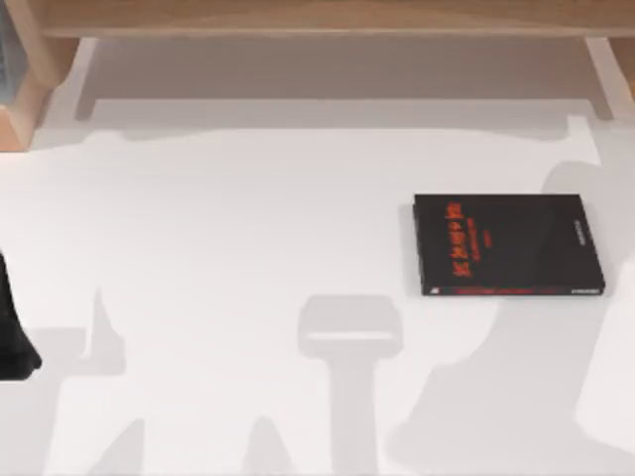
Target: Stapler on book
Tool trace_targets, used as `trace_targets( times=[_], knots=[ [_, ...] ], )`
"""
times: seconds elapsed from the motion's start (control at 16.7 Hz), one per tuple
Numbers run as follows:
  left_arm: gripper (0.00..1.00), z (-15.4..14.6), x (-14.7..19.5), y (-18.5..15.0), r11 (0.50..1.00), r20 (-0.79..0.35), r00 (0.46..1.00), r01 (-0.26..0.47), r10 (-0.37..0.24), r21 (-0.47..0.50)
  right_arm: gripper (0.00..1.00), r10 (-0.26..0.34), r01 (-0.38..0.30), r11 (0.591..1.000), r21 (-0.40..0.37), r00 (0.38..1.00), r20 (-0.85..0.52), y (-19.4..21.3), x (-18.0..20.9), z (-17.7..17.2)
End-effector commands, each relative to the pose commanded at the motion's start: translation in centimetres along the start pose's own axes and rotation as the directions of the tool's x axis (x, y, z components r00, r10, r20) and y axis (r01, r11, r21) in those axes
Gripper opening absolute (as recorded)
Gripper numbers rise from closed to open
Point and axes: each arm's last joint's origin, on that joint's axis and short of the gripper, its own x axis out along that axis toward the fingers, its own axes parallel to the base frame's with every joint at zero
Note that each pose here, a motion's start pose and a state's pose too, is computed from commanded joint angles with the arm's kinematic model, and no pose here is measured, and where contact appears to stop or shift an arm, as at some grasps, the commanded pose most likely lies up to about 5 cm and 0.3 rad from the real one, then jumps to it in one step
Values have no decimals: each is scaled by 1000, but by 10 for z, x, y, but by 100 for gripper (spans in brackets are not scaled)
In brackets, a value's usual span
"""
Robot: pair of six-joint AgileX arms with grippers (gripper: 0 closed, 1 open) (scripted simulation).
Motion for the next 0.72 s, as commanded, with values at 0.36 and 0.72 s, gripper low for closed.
trace_targets(
  times=[0.36, 0.72],
  knots=[
    [100, 0, 0, 0, 1000, 0, 1000, 0, 0, 0, 100, 6, -6, 1000, 1, 1000, -8, -1, 22, 1],
    [100, 0, 0, 0, 1000, 0, 1000, 0, 0, 0, 77, 6, -6, 1000, 1, 1000, -8, -1, 22, 1]
  ],
)
